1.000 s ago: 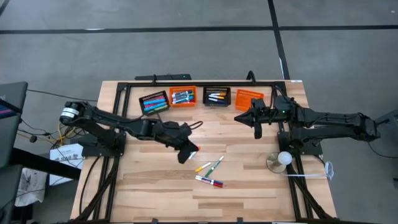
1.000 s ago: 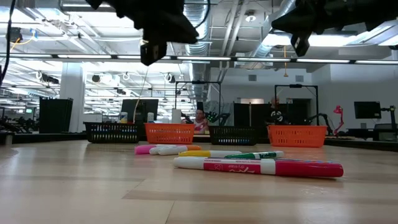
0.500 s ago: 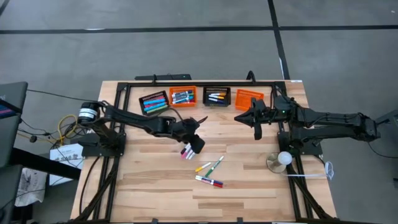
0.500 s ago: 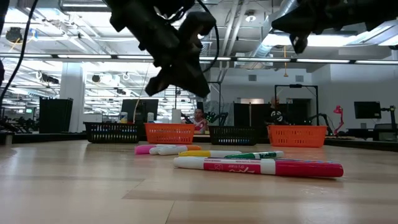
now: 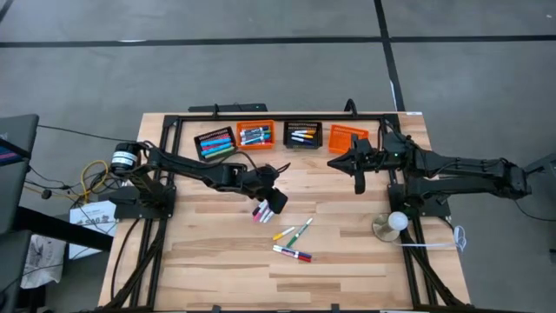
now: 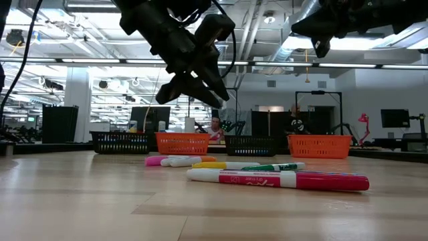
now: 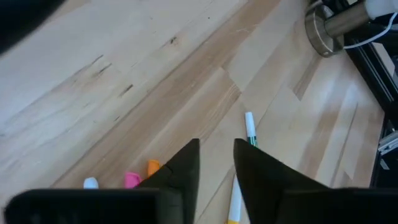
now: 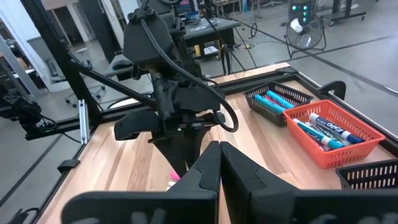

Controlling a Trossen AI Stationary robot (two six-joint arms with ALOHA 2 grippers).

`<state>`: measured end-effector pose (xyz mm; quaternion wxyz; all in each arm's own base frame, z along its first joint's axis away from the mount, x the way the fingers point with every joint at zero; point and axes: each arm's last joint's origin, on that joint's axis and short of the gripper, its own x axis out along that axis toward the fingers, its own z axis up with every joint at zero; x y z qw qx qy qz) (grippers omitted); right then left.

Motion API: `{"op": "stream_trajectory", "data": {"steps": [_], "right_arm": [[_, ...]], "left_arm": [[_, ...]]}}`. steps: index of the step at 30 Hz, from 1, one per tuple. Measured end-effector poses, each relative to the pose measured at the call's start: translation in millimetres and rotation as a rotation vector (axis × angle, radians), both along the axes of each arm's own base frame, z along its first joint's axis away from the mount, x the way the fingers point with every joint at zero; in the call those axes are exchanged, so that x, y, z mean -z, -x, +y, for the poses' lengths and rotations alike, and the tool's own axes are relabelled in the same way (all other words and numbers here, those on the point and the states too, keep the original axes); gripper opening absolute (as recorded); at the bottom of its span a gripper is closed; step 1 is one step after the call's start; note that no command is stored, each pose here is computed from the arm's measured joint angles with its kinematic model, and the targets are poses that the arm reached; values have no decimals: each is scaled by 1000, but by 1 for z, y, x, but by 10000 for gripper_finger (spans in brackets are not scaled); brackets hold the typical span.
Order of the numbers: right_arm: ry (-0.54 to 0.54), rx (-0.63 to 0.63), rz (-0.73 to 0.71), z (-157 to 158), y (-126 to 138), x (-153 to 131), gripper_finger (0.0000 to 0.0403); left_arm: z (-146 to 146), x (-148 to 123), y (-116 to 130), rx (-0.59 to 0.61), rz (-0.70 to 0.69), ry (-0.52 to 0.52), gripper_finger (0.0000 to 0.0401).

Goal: Pick & Place Markers
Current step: Put the orange mini highlighter into the right black bin

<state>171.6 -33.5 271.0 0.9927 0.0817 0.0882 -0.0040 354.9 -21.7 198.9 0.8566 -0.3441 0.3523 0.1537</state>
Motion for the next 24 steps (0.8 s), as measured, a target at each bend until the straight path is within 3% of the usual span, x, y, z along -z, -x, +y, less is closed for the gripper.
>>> {"op": "stream_trajectory", "data": {"steps": [6,11,19,24], "right_arm": [[0,-1,0,0,0,0,1],[-2,0,12,0,0,1,1],[-4,0,16,0,0,2,1],[-3,0,16,0,0,2,1]], "left_arm": [[-1,0,0,7,-4,4,189],[-14,-2,-1,96,-22,48,254],[-34,-2,2,172,-27,33,271],[-31,-4,2,164,-37,33,271]]}}
